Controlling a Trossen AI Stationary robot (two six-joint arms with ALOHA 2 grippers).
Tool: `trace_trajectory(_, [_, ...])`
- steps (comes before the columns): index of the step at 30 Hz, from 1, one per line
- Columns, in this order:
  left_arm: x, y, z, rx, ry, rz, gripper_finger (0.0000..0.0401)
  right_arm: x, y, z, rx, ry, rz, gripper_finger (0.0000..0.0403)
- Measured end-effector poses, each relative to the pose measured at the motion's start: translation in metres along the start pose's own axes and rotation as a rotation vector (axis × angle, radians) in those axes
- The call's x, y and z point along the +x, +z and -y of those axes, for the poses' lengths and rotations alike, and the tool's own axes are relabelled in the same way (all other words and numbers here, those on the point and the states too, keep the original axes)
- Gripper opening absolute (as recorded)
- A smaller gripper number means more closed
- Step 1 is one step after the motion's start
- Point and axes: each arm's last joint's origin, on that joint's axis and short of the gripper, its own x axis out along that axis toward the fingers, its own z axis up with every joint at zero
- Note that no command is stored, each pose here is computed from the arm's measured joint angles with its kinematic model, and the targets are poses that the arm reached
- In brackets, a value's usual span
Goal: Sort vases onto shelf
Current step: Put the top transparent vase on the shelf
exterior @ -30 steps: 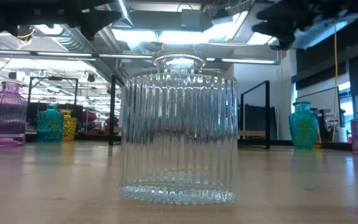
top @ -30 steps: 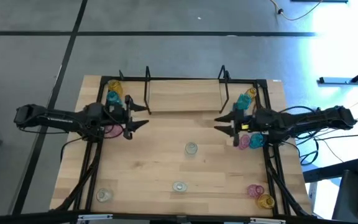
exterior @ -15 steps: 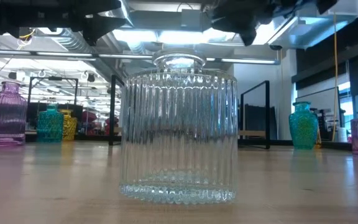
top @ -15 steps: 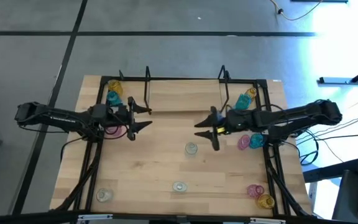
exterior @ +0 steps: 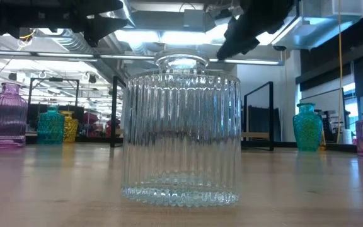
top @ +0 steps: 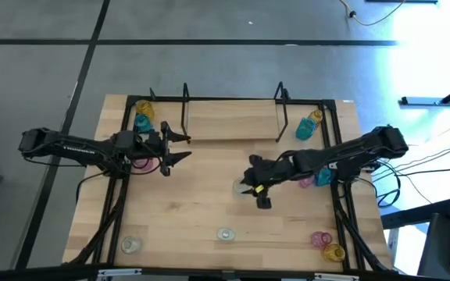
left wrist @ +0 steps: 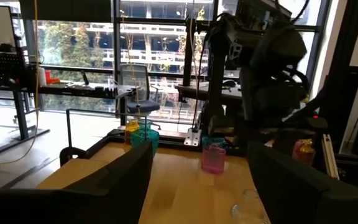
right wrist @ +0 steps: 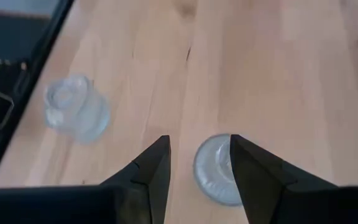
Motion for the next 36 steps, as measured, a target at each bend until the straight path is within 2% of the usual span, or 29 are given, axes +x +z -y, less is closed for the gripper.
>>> trace_trajectory(8, [0.0, 0.0, 0.0, 0.001, 0.0, -0.004, 0.0256, 0.012, -0.001, 0.001, -0.022, -0.013, -0.045, 0.0152])
trace_trajectory(29, [0.0, 0.0, 0.0, -0.007, 0.0, -0.004, 0.0256, 0.018, -0.006, 0.004, -0.027, -0.092, -0.098, 0.0151])
trace_trajectory(36, [0.0, 0.0, 0.0, -0.007, 0.0, -0.004, 0.0256, 0.018, -0.007, 0.005, -0.033, -0.118, -0.101, 0.0112])
